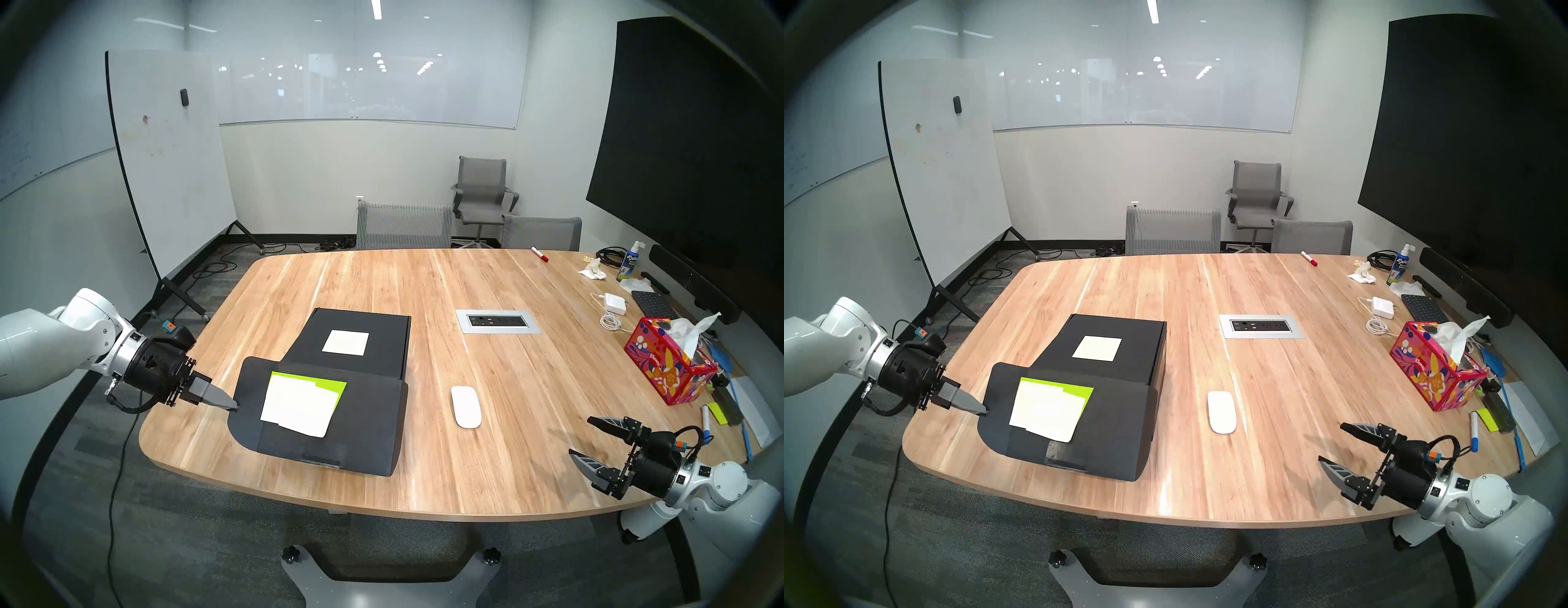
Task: Open the box and place the mouse inside
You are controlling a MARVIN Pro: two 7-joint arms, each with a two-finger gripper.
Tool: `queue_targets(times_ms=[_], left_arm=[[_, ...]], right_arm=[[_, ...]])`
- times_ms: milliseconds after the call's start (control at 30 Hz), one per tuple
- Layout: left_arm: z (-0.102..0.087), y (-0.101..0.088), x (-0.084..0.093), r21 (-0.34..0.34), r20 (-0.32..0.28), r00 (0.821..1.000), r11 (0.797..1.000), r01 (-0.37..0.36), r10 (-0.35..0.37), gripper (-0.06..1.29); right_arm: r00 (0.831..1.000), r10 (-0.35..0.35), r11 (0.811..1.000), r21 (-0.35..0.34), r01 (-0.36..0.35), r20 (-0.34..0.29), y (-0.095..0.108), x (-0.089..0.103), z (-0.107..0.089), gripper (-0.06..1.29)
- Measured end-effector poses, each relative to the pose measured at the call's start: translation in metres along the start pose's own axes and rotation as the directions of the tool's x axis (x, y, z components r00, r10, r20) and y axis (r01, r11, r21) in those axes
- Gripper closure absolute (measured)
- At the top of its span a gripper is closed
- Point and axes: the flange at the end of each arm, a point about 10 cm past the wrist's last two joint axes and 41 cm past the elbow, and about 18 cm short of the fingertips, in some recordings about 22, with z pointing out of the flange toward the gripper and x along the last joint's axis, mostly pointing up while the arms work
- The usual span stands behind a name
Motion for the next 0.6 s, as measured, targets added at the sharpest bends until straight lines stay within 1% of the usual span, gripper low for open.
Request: queue_targets(times_ms=[367, 600], left_arm=[[-0.004, 0.006, 0.0, 0.011, -0.002, 0.999, 0.999, 0.038, -0.038, 1.25], [-0.007, 0.011, 0.002, 0.003, -0.017, 0.999, 0.999, 0.046, -0.046, 1.25]], right_arm=[[1.0, 0.0, 1.0, 0.0, 0.0, 0.0, 0.0, 0.0, 0.0, -0.01], [1.0, 0.0, 1.0, 0.0, 0.0, 0.0, 0.0, 0.0, 0.0, -0.01]])
